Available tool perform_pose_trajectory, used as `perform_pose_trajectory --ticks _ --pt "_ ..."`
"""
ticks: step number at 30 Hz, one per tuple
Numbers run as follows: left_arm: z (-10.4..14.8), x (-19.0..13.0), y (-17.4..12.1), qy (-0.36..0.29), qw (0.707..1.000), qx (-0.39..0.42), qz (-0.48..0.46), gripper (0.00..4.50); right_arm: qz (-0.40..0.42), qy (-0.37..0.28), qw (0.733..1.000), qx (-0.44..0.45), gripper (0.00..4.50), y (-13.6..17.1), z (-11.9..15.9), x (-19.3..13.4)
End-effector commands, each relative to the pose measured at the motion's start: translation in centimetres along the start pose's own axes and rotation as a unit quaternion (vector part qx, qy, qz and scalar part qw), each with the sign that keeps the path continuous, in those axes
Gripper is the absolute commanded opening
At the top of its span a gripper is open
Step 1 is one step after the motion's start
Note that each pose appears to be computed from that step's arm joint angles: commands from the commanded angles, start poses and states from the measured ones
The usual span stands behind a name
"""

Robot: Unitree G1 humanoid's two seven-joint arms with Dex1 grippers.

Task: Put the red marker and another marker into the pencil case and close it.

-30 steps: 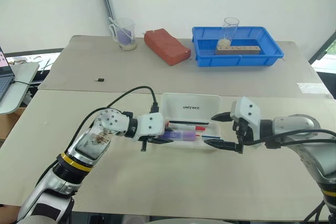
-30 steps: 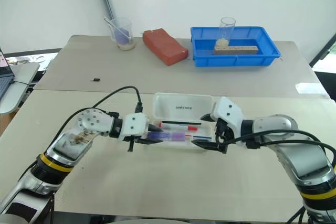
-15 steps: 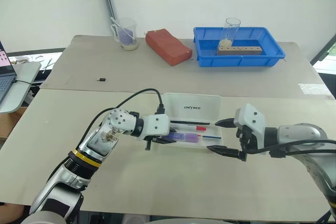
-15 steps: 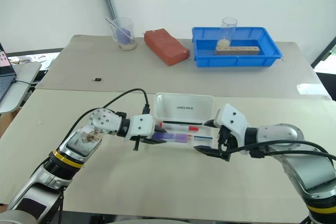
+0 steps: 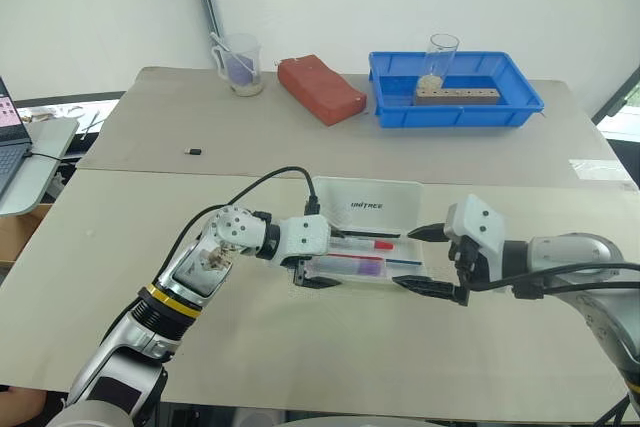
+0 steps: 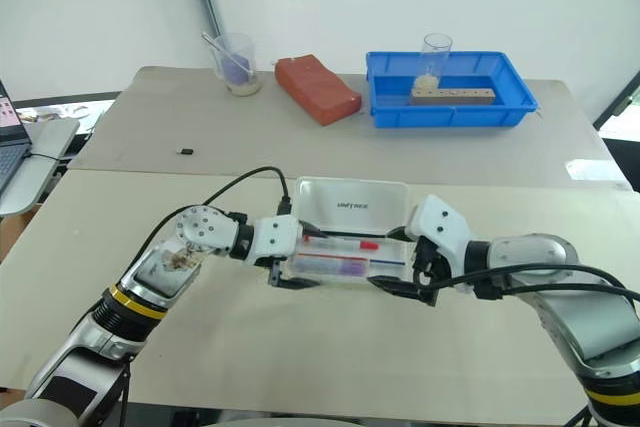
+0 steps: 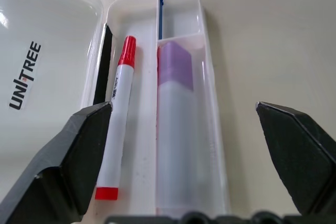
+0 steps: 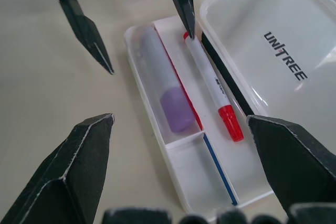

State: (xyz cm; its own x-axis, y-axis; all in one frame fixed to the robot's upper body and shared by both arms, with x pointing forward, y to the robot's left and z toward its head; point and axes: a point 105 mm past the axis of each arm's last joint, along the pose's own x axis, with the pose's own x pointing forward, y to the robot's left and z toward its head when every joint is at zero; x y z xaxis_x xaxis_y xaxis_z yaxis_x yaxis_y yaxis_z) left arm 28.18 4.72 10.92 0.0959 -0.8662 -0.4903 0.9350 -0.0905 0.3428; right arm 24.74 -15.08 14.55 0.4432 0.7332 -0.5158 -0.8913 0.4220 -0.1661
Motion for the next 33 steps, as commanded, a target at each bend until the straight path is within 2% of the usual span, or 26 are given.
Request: perform_pose_trajectory --ticks 1,5,13,20,25,29,33 --pt "2.2 -1.3 -0.1 -0.024 0.999 0.022 0.003 4.45 -0.046 0.016 0.999 -0.014 4.5 -2.3 -0.4 -2.2" --pt "3.2 -1.9 -0.4 -0.04 0.999 0.031 0.001 4.45 -0.067 0.055 0.996 -0.002 4.5 -3.7 -2.8 -3.9" --pt "7.9 -2.9 -0.8 -0.146 0.987 0.072 -0.011 4.45 -0.108 0.157 0.981 0.032 4.5 -5.8 -9.2 -7.2" --pt "8.5 -2.8 -1.1 -0.166 0.982 0.087 -0.002 4.45 -0.13 0.191 0.97 0.071 4.5 -6.9 -11.6 -7.2" --pt "8.9 -2.9 -1.3 -0.179 0.979 0.1 0.01 4.45 -0.144 0.198 0.966 0.08 4.5 -7.4 -12.2 -7.0" --pt "8.6 -2.7 -1.3 -0.177 0.979 0.098 0.016 4.5 -0.139 0.187 0.968 0.094 3.33 -7.3 -12.0 -6.4" --pt "8.5 -2.7 -1.4 -0.177 0.979 0.095 0.018 4.5 -0.141 0.186 0.968 0.095 1.94 -7.4 -11.9 -6.4"
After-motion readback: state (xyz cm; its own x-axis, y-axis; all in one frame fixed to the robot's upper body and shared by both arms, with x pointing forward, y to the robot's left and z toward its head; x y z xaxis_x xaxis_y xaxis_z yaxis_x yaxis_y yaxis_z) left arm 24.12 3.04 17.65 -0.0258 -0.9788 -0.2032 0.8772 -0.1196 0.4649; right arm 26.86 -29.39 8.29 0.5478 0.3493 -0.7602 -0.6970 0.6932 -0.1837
